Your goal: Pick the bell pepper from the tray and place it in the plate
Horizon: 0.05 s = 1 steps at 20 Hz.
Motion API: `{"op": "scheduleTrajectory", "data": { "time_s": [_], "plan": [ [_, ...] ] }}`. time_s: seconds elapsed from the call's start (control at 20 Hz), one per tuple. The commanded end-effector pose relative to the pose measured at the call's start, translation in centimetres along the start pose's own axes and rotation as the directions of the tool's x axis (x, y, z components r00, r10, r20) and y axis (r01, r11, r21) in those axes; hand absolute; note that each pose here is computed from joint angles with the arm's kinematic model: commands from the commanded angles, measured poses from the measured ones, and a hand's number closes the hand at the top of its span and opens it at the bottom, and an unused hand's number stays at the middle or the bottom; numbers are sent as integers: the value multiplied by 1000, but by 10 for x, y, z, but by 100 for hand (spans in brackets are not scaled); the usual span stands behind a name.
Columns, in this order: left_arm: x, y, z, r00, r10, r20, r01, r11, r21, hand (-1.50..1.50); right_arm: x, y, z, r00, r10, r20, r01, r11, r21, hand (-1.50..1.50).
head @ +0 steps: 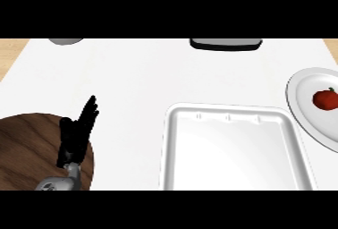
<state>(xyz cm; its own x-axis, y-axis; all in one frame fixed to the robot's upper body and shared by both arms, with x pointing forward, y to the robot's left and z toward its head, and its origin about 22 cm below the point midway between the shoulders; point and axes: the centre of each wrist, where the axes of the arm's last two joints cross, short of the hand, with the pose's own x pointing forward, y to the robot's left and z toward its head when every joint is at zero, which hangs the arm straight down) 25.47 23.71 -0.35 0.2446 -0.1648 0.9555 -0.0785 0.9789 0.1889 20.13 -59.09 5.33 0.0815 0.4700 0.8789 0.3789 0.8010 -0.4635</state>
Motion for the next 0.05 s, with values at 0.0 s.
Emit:
{"op": "scheduleTrajectory", "data": {
  "time_s": [0.0],
  "plan": [
    [-3,-15,6,1000,5,-12,-5,1000,-6,0,-3,2,2,999,27,-36,-28,999,-28,-150]
  ]
}}
